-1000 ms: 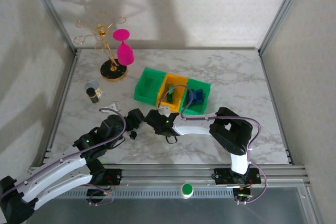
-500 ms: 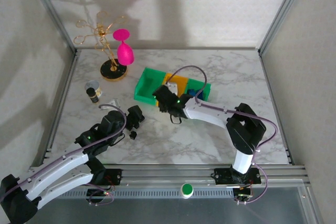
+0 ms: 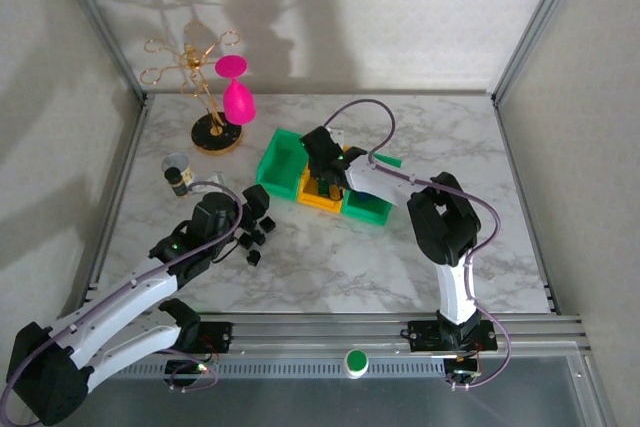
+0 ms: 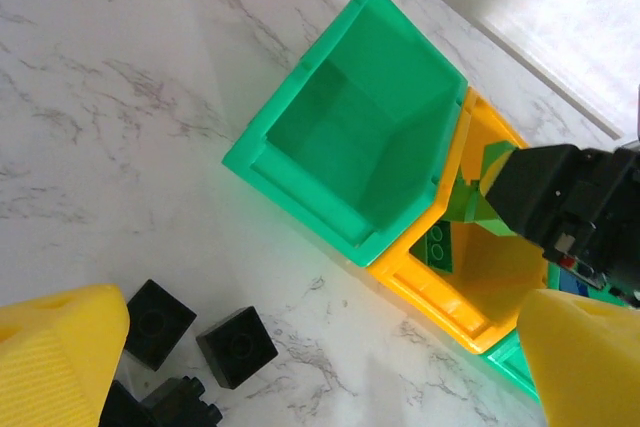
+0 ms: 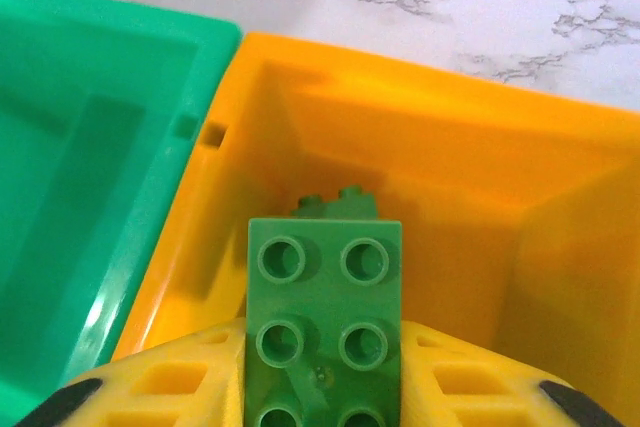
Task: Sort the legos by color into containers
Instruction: Place the lego in the container, then pick up the lego from the middle-left of the table.
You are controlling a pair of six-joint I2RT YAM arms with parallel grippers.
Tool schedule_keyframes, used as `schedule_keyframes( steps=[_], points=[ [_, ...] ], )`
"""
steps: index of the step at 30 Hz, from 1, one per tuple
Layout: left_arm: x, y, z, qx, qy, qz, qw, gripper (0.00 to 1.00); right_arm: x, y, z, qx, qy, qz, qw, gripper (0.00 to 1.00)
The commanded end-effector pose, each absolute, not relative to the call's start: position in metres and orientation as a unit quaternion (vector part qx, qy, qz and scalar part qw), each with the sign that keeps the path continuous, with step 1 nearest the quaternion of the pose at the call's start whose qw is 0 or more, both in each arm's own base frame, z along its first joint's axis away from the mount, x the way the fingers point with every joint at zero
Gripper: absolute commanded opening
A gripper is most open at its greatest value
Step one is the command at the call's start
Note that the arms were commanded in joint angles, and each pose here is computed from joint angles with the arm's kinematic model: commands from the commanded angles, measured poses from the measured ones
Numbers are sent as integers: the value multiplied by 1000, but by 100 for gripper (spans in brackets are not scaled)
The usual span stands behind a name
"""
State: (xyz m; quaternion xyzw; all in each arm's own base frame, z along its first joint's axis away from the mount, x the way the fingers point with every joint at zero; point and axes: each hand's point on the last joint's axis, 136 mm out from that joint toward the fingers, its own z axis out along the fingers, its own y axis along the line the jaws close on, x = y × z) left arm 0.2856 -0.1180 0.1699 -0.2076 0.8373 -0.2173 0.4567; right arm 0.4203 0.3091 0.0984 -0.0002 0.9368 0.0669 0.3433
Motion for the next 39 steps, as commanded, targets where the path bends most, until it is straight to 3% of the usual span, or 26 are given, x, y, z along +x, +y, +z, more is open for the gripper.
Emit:
schedule_keyframes(
  steps=[1, 11, 21, 30, 39],
  points=[
    [293, -124, 187, -196, 828, -236, 470, 100, 434, 310, 101, -6, 936, 66, 347, 39],
    [294, -121, 190, -194, 833, -223, 468, 100, 427, 310, 144, -18, 926, 101, 364, 52],
    [274, -134, 162, -157, 873, -212, 410, 100, 339, 309, 183, -59, 909, 154, 382, 64],
    [245, -137, 125, -155, 901, -201, 353, 99, 241, 317, 150, -92, 903, 234, 348, 80],
    [221, -131, 81, -143, 936, -156, 281, 84, 190, 316, 124, -92, 902, 278, 318, 92]
  ],
)
